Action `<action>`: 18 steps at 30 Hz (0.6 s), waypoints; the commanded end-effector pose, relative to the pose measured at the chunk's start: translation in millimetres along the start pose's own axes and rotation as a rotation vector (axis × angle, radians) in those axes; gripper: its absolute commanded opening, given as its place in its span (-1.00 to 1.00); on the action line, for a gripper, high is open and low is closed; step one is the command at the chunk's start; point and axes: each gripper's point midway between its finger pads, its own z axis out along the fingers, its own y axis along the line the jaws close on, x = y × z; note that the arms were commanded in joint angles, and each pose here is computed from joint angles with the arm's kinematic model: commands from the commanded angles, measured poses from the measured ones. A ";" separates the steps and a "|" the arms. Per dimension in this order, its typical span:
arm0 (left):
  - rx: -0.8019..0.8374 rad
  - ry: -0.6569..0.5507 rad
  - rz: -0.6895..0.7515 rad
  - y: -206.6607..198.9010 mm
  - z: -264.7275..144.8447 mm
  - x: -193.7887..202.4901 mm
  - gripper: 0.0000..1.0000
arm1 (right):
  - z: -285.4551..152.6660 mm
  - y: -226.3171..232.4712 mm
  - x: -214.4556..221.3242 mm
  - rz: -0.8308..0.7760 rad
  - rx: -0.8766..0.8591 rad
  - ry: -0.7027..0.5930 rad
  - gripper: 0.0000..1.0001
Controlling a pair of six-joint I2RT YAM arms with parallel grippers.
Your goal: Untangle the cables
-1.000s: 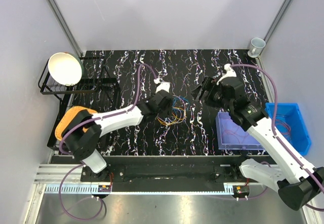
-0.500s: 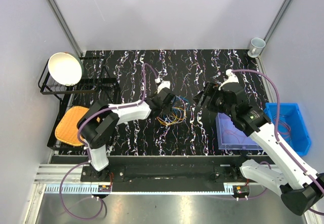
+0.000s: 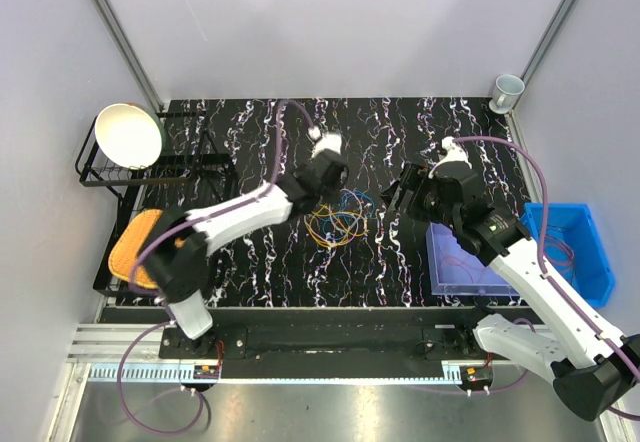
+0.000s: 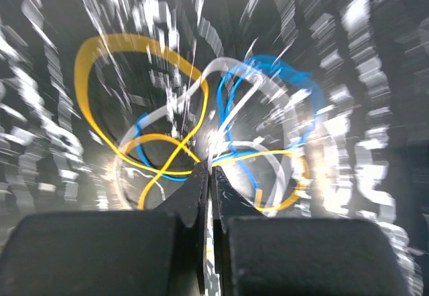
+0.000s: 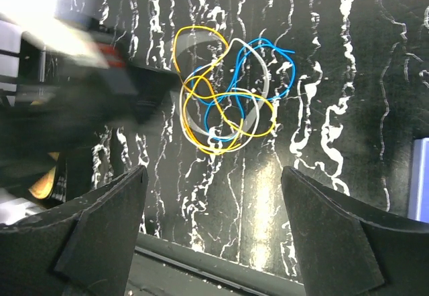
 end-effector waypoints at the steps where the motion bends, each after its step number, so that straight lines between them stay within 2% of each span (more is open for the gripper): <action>1: 0.106 -0.401 -0.006 -7.4 -142.5 -150.0 -1.00 | -11.9 6.5 -25.0 -0.017 0.002 -0.092 0.73; 2: 0.129 -0.462 -0.013 -8.4 -170.2 -173.8 -1.00 | -12.8 6.5 -27.0 -0.018 0.005 -0.101 0.73; 5: 0.198 -0.582 0.028 -4.7 -245.3 -211.2 -1.00 | -14.6 7.8 -32.5 -0.023 0.000 -0.126 0.74; 8: 0.238 -0.628 0.068 -1.7 -282.0 -221.5 -1.00 | -12.4 11.7 -33.0 -0.021 -0.021 -0.128 0.74; 10: 0.237 -0.625 0.064 2.4 -285.5 -217.1 -1.00 | -12.2 17.2 -34.5 -0.014 -0.048 -0.134 0.74; 13: 0.209 -0.592 0.047 11.9 -269.7 -196.5 -1.00 | -12.3 24.5 -31.1 -0.016 -0.098 -0.127 0.74; 18: 0.164 -0.498 -0.003 28.2 -220.6 -140.5 -1.00 | -7.8 31.9 -17.2 -0.028 -0.162 -0.077 0.75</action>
